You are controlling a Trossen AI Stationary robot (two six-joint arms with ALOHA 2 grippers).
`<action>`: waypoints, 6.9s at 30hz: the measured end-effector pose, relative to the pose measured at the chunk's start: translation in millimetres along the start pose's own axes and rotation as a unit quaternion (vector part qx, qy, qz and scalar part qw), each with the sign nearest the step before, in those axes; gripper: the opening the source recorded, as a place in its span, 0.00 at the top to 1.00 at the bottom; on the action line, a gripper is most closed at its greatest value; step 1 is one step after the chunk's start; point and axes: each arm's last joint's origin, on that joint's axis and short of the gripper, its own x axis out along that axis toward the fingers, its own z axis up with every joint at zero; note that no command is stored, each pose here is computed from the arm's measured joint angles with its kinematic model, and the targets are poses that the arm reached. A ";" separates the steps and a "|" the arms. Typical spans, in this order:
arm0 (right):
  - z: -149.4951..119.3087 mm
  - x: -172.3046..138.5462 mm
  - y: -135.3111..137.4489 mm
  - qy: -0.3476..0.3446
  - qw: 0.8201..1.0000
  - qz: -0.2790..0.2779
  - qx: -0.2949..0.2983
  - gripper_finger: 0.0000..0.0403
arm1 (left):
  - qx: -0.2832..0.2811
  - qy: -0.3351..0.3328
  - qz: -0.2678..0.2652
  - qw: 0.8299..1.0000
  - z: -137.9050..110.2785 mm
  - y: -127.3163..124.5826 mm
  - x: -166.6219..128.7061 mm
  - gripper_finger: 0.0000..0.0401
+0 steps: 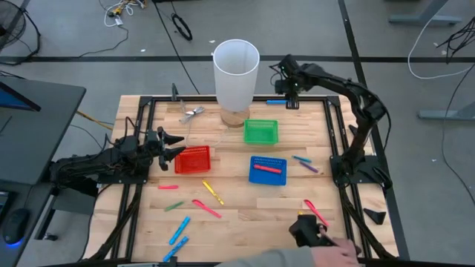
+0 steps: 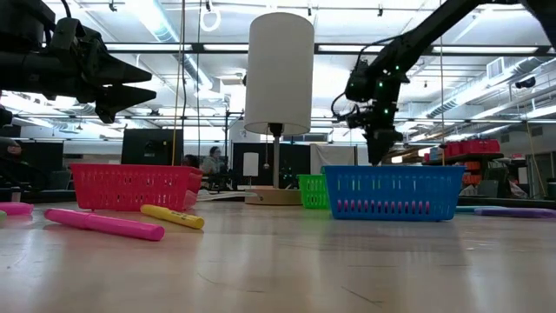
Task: Pick & Place Markers
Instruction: Put the top blue highlighter into the blue bin
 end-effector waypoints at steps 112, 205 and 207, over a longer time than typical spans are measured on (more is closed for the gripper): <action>-45.6 -135.7 115.7 0.126 0.924 0.125 0.339 0.90 | 0.000 0.000 0.000 1.000 0.0 0.0 0.0 0.42; 98.2 -47.8 312.8 0.061 0.979 0.181 0.065 0.88 | 0.000 0.000 0.000 1.000 0.0 0.0 0.0 0.42; 98.5 -47.7 312.7 0.060 0.979 0.181 0.065 0.88 | 0.000 0.000 0.000 1.000 -0.1 0.0 0.0 0.42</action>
